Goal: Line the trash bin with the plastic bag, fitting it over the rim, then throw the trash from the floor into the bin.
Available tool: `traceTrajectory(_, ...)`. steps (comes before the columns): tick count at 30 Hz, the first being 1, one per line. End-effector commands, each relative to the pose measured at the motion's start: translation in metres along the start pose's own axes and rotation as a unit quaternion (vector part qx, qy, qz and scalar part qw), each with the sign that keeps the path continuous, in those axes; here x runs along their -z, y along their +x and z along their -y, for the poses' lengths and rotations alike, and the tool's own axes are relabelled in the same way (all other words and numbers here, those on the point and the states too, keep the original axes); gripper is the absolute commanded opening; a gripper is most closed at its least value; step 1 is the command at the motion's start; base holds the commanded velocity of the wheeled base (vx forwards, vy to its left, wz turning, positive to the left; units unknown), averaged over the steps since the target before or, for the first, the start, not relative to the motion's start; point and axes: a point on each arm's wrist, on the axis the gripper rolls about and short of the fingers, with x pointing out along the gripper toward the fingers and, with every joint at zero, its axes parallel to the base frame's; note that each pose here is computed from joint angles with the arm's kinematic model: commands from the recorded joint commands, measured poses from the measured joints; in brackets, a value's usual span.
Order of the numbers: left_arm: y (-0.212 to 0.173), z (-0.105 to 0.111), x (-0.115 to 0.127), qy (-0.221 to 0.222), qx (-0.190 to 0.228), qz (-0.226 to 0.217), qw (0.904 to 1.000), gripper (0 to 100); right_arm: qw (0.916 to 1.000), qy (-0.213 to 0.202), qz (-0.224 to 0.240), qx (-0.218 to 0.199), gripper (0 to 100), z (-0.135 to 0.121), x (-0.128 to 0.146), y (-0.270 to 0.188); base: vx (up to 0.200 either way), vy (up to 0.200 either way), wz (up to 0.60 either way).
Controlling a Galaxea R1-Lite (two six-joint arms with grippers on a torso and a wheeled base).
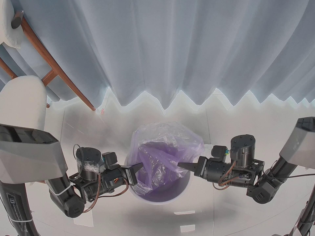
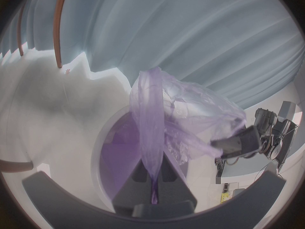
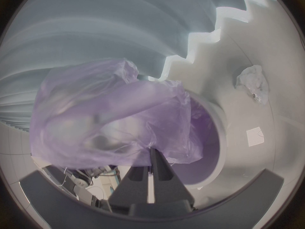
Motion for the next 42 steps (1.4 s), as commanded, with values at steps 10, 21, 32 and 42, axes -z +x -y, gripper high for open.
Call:
traceTrajectory(10,0.003,-0.016,-0.038,-0.029,-0.028,0.048,0.9981,0,0.9909,0.008,0.134,-0.003,0,0.024,-0.081,0.003,0.0,0.0,0.0)
traceTrajectory(21,0.004,-0.046,-0.075,-0.114,-0.082,0.048,0.9889,0,0.9821,0.02,0.186,0.016,0,0.052,-0.111,0.024,0.0,0.0,0.0)
traceTrajectory(32,0.003,-0.055,-0.062,-0.129,-0.1,-0.003,0.9867,0,0.9793,0.032,0.196,0.041,0,0.068,-0.112,0.023,0.0,0.0,0.0)
traceTrajectory(42,-0.002,-0.052,-0.062,-0.134,-0.105,-0.018,0.9852,0,0.9788,0.038,0.193,0.057,0,0.062,-0.099,0.008,0.0,0.0,0.0)
